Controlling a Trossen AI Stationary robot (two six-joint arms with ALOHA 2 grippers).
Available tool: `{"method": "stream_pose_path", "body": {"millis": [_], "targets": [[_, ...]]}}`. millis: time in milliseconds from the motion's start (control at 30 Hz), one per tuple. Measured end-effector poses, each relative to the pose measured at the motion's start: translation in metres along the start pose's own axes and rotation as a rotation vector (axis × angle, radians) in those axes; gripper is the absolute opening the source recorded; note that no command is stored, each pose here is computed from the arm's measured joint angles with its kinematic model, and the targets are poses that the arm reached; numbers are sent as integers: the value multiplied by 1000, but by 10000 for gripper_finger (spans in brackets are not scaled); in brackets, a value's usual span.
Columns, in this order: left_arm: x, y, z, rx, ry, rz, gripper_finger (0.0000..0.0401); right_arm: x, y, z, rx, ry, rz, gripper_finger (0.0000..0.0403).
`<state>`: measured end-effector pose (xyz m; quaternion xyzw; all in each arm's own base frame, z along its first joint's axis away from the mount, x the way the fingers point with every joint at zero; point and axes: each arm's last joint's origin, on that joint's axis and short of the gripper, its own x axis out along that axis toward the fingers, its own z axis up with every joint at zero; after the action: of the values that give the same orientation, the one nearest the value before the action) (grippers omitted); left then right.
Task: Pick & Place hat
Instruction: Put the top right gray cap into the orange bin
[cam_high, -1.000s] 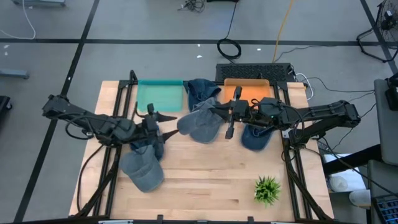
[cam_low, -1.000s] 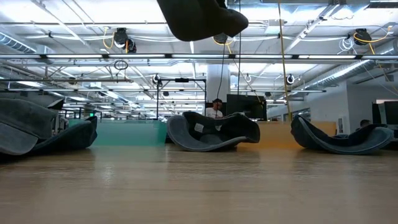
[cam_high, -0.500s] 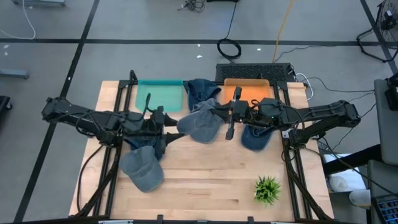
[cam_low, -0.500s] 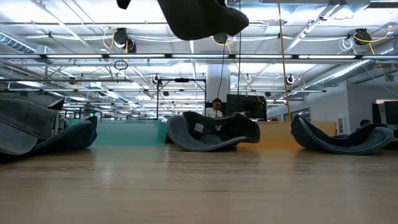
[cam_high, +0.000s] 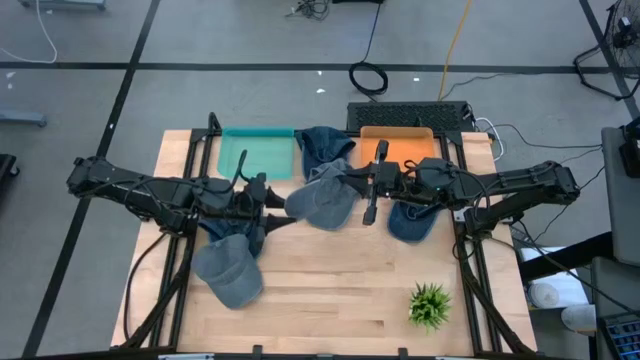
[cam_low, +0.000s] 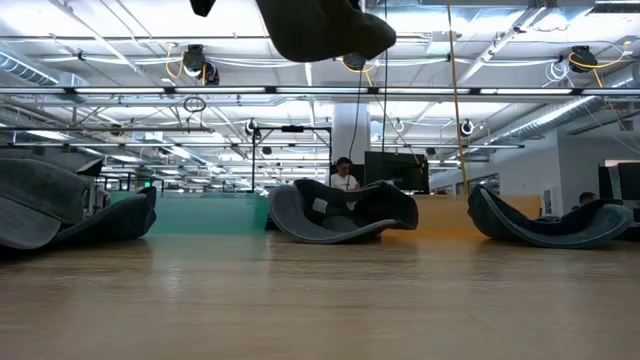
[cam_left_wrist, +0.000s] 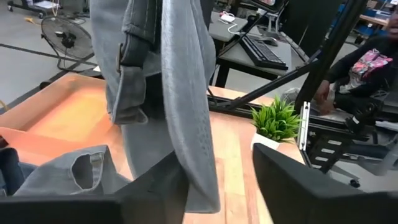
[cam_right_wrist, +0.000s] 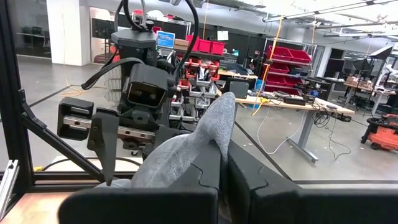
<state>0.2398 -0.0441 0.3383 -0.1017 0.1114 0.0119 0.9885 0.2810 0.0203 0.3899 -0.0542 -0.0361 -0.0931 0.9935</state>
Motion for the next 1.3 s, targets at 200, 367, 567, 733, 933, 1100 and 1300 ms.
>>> {"method": "stream_pose_path", "body": {"millis": [200, 367, 567, 733, 933, 1100, 1300], "targets": [[0, 0, 0, 20, -5, -1, 93, 0, 1, 0, -1, 0, 4, 0], [0, 2, 1, 18, -11, 18, 38, -1, 2, 0, -17, -2, 6, 0], [0, 2, 1, 18, -10, 22, 15, -1, 2, 0, -17, -2, 7, 0], [0, 2, 1, 33, -12, 34, 9, -1, 2, 0, -17, -2, 7, 0], [0, 3, 1, 63, -13, 65, 9, -1, 2, 0, -17, -2, 7, 0], [0, 2, 0, 86, -8, 64, 8, -1, 2, 0, -50, -2, 7, 1], [0, 2, -1, 95, -2, 62, 8, -1, 4, 0, -83, -3, 38, 25]]}}
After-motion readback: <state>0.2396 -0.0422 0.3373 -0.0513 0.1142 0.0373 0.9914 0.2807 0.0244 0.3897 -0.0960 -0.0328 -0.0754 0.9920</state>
